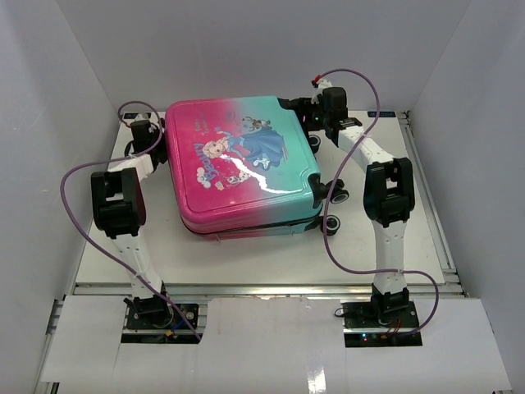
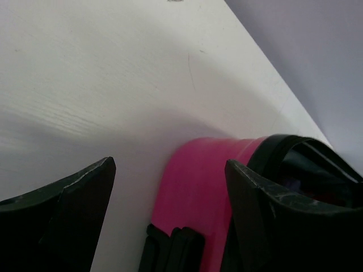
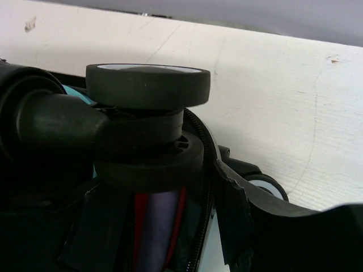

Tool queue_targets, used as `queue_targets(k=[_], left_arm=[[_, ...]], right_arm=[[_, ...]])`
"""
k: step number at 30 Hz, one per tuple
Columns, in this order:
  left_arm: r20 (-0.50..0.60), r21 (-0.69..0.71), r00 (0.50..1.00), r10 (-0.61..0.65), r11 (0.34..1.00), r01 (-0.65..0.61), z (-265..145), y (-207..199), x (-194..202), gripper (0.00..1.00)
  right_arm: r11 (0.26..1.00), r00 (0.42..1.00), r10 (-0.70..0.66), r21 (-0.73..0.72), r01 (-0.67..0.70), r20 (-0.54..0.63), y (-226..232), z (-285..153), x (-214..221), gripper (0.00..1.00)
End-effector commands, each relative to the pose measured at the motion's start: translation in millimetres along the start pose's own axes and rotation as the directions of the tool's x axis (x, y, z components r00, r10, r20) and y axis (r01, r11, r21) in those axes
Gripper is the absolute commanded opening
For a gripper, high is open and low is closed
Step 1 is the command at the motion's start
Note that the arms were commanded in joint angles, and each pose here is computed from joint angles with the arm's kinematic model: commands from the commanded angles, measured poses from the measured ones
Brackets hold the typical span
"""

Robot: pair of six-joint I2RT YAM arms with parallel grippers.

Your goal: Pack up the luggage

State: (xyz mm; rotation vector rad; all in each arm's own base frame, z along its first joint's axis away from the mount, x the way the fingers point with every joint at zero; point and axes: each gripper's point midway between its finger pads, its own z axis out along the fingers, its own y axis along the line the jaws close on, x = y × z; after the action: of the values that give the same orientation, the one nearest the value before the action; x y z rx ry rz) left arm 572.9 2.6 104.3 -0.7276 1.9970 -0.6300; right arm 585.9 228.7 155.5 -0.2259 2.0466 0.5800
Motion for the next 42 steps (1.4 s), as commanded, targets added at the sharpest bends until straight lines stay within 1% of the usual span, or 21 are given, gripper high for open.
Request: queue_targets(k=[1,3,5,8,11,14,15,16,17,19,22,23,25,28,30,33,34,36,38,41,42], left_arm=[[0.033,0.163,0.999,0.000,0.987,-0.006,-1.3,-58.8,-46.0,0.90],[0.001,0.156,1.000,-0.003,0.988,0.003,14.8,-57.1,-45.7,0.91],[0.003,0.124,1.000,-0.015,0.992,0.015,25.2,-54.2,-59.1,0.91],[0.009,0.074,1.000,-0.019,0.997,0.018,32.7,-41.2,-59.3,0.91],[0.047,0.028,0.999,-0.021,0.999,0.019,30.9,-26.9,-63.8,0.94],[0.063,0.019,0.997,-0.034,0.999,0.033,26.1,-16.6,-67.6,0.95],[0.059,0.014,0.997,-0.040,0.999,0.039,24.4,-13.1,-65.3,0.95],[0.066,-0.005,0.997,-0.046,0.999,0.046,20.8,-5.0,-59.8,0.94],[0.118,0.013,0.992,-0.035,0.999,0.033,12.4,-11.7,-69.5,0.94],[0.152,-0.013,0.988,-0.040,0.999,0.042,6.0,3.2,-61.2,0.94],[0.210,-0.038,0.977,-0.018,0.999,0.027,-21.4,0.5,-67.3,0.94],[0.253,-0.029,0.968,-0.008,0.999,0.016,-40.6,-13.0,-80.3,0.93],[0.282,-0.045,0.959,-0.010,0.999,0.023,-62.1,-12.4,-77.9,0.92],[0.438,-0.006,0.899,0.005,1.000,-0.003,-128.9,-40.5,-90.7,0.92],[0.481,-0.009,0.876,0.043,0.999,-0.044,-159.5,-54.1,-86.6,0.92],[0.470,-0.044,0.872,0.139,0.990,-0.134,-188.8,-64.9,-56.4,0.92],[0.489,-0.039,0.859,0.153,0.987,-0.154,-203.9,-73.0,-51.7,0.92],[0.478,-0.052,0.863,0.165,0.986,-0.159,-214.8,-60.4,-29.3,0.91],[0.441,0.012,0.882,0.163,0.982,-0.187,-231.2,-68.4,5.0,0.91],[0.365,0.155,0.915,0.175,0.957,-0.245,-252.9,-89.8,42.3,0.89],[0.338,0.179,0.922,0.189,0.949,-0.260,-256.0,-92.9,52.8,0.89]], right_arm=[[0.998,0.998,0.064,0.008,-0.065,0.028,-3.8,-29.2,-11.4,0.64],[0.998,0.997,0.061,0.016,-0.062,0.036,-7.3,-35.9,-14.0,0.64],[0.998,0.998,0.053,0.028,-0.054,0.044,-12.1,-40.9,-16.6,0.64],[0.998,0.998,0.048,0.036,-0.050,0.051,-17.3,-45.4,-19.9,0.65],[0.998,0.997,0.052,0.040,-0.055,0.061,-22.8,-49.6,-25.6,0.65],[0.998,0.996,0.046,0.050,-0.050,0.070,-25.7,-54.6,-28.4,0.67],[0.998,0.997,0.042,0.049,-0.045,0.072,-25.8,-56.4,-29.2,0.68],[0.998,0.997,0.034,0.042,-0.037,0.072,-26.3,-58.3,-30.5,0.72],[0.998,0.996,0.036,0.053,-0.040,0.079,-31.0,-61.3,-33.4,0.74],[0.993,0.995,0.049,0.101,-0.058,0.089,-45.5,-69.0,-38.2,0.78],[0.971,0.992,0.088,0.217,-0.105,0.089,-72.1,-90.0,-41.1,0.80],[0.962,0.991,0.090,0.248,-0.113,0.102,-76.8,-101.7,-45.6,0.81],[0.950,0.989,0.100,0.285,-0.128,0.111,-87.8,-115.8,-44.2,0.82],[0.954,0.978,0.154,0.236,-0.184,0.139,-101.8,-147.9,-51.3,0.86],[0.933,0.974,0.168,0.295,-0.207,0.150,-118.5,-169.8,-48.3,0.86],[0.934,0.975,0.163,0.295,-0.203,0.154,-105.4,-197.6,-27.1,0.84],[0.938,0.974,0.155,0.284,-0.197,0.162,-98.2,-206.8,-20.0,0.84],[0.948,0.977,0.144,0.262,-0.183,0.160,-83.5,-220.4,-6.1,0.84],[0.968,0.984,0.105,0.211,-0.135,0.147,-52.3,-224.4,0.7,0.83],[0.969,0.991,0.075,0.228,-0.099,0.112,-28.9,-238.5,25.8,0.83],[0.968,0.991,0.069,0.231,-0.094,0.114,-23.7,-244.2,30.7,0.84]])
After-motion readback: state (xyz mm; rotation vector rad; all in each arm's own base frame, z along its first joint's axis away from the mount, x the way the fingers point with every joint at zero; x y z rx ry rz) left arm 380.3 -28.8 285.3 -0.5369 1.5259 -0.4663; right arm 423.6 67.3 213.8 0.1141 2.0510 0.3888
